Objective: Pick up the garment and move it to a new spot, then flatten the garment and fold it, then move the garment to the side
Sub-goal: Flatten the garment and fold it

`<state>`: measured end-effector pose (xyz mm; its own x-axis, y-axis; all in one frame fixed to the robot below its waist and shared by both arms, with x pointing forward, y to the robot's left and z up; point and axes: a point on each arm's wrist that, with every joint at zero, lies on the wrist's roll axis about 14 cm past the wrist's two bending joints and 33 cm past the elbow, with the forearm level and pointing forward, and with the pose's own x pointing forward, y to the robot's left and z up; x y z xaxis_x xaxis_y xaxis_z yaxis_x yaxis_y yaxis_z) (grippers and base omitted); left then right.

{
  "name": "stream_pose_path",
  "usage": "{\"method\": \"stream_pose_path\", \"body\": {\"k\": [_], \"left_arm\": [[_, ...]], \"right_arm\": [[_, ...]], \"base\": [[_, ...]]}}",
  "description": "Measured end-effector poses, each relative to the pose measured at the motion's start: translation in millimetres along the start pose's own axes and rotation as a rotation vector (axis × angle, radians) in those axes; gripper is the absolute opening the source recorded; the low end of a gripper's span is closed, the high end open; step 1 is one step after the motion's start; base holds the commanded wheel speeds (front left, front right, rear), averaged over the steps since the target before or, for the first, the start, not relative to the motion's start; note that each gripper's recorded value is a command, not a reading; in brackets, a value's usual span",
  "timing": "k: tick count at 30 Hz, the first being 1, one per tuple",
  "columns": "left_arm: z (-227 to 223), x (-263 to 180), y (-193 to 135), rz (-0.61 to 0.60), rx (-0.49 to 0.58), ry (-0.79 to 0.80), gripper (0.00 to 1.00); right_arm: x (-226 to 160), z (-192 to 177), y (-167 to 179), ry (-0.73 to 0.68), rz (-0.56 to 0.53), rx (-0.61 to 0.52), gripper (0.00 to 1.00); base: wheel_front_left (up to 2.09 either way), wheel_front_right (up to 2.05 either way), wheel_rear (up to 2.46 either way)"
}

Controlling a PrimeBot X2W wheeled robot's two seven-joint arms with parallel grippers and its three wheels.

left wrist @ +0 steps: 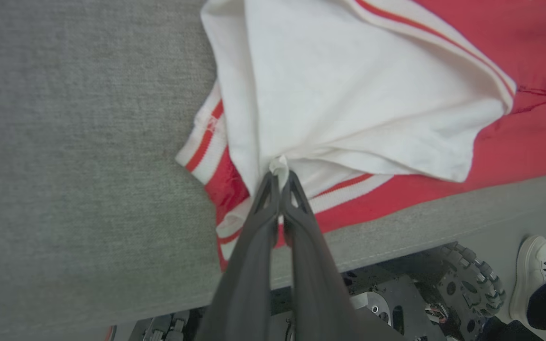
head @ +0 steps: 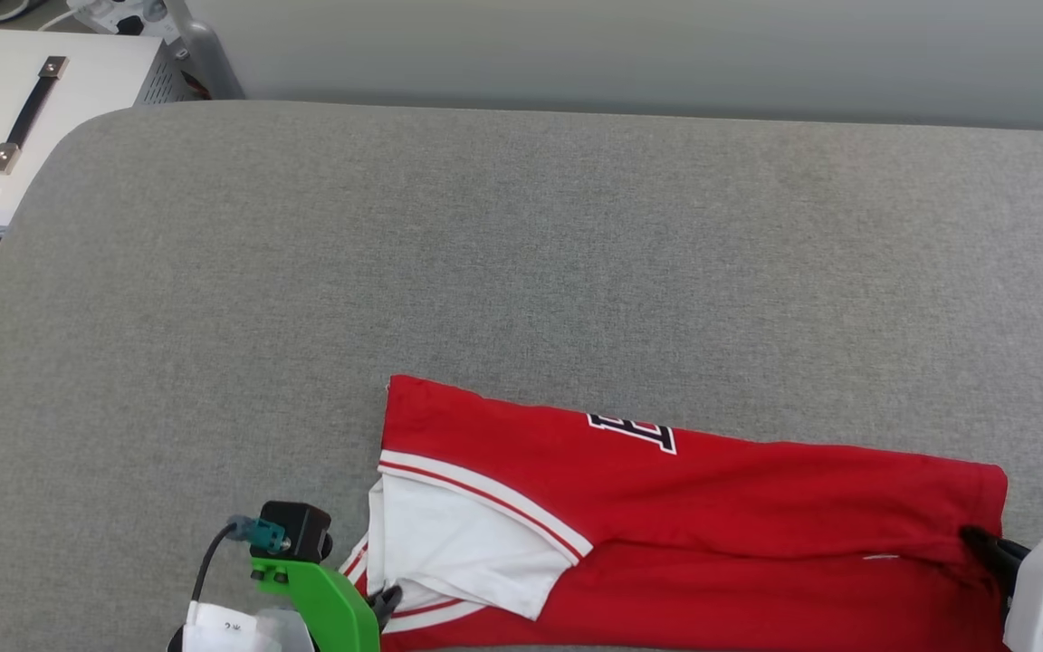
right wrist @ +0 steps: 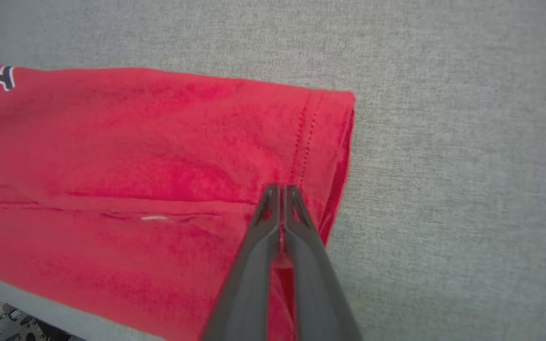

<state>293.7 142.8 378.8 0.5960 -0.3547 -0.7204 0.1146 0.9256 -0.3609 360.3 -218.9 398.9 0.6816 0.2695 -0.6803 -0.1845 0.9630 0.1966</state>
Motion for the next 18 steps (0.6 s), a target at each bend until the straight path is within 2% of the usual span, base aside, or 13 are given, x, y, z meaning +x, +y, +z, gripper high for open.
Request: {"method": "stream_pose_path", "body": {"k": [1, 2, 10, 18], "left_arm": [[0.8, 1.1, 1.2, 0.004, 0.002, -0.004, 1.00], [1.0, 2.1, 2.0, 0.005, 0.003, -0.003, 1.00], [18.9, -2.2, 2.4, 0.007, 0.005, -0.100, 1.00], [79.6, -27.1, -9.7, -0.015, 0.010, -0.403, 1.00]], "right_arm": [[0.4, -2.0, -0.3, 0.006, -0.001, 0.002, 0.47], [0.5, -4.4, -1.0, 0.015, -0.003, 0.006, 1.00], [-9.3, -2.6, -2.0, 0.007, -0.011, 0.006, 1.00], [-33.9, 12.9, -5.8, -0.042, -0.031, 0.046, 1.00]], "base": [[0.00, 0.00, 0.00], [0.00, 0.00, 0.00], [0.00, 0.00, 0.00], [0.00, 0.00, 0.00]]}}
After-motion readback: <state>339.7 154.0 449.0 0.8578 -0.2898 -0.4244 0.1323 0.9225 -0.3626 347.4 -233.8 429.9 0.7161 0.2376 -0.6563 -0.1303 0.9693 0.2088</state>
